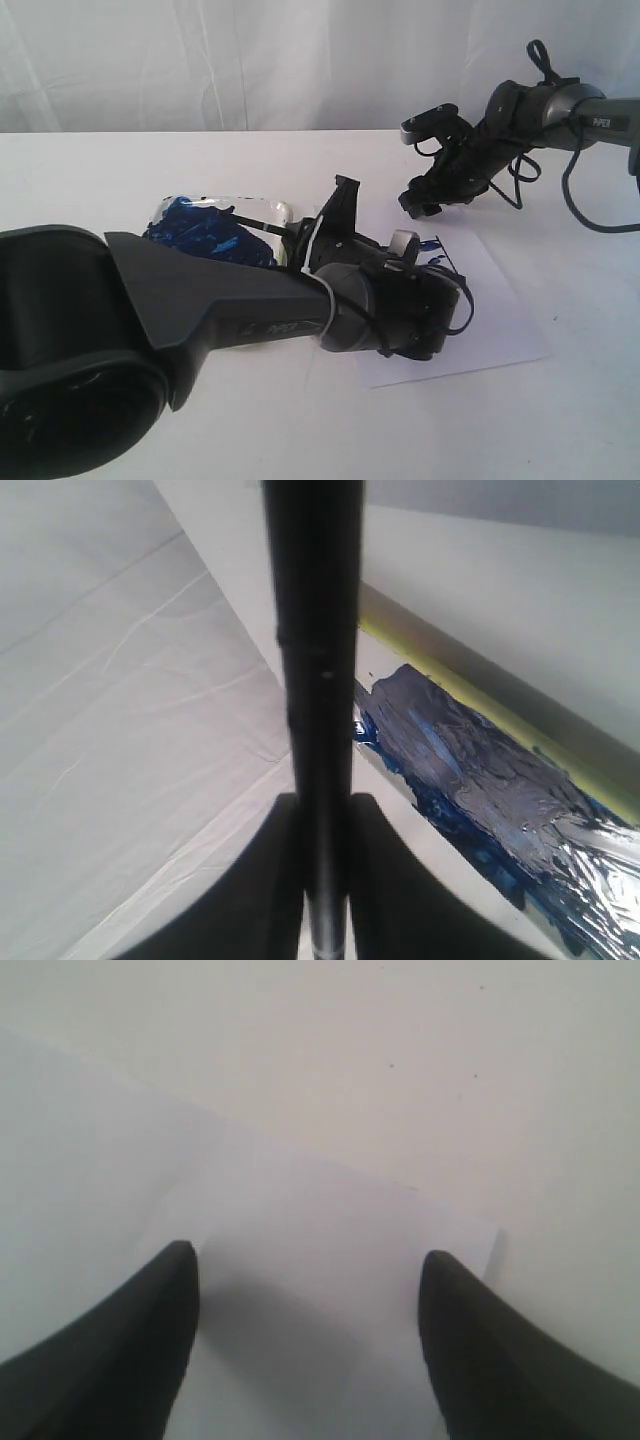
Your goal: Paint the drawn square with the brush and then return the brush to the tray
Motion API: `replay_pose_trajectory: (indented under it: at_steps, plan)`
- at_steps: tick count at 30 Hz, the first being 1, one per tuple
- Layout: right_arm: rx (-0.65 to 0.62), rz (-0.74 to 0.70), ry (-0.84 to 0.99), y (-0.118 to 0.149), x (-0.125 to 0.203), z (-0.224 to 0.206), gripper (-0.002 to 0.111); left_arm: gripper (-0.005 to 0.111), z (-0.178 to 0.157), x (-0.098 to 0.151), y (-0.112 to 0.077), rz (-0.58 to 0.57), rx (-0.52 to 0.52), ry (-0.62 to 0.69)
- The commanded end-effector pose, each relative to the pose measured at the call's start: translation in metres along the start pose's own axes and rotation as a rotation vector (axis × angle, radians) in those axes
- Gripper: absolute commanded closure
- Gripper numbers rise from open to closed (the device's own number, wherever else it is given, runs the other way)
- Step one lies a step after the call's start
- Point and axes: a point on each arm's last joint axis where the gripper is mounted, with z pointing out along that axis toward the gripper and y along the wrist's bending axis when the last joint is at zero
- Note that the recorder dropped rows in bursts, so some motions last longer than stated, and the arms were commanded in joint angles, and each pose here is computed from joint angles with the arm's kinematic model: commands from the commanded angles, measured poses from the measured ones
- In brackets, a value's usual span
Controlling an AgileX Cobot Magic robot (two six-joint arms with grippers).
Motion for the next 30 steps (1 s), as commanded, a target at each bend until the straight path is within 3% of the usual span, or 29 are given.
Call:
replay_pose_trajectory:
  at_steps: [1, 30]
  plan:
    - [-0.026, -0.061, 0.139, 0.002, 0.025, 0.021, 0.048, 0.107, 0.004, 0.009, 0.002, -0.006, -0.022, 0.109]
    - [-0.026, -0.061, 0.139, 0.002, 0.025, 0.021, 0.048, 0.107, 0.018, 0.015, 0.006, -0.05, -0.027, 0.137]
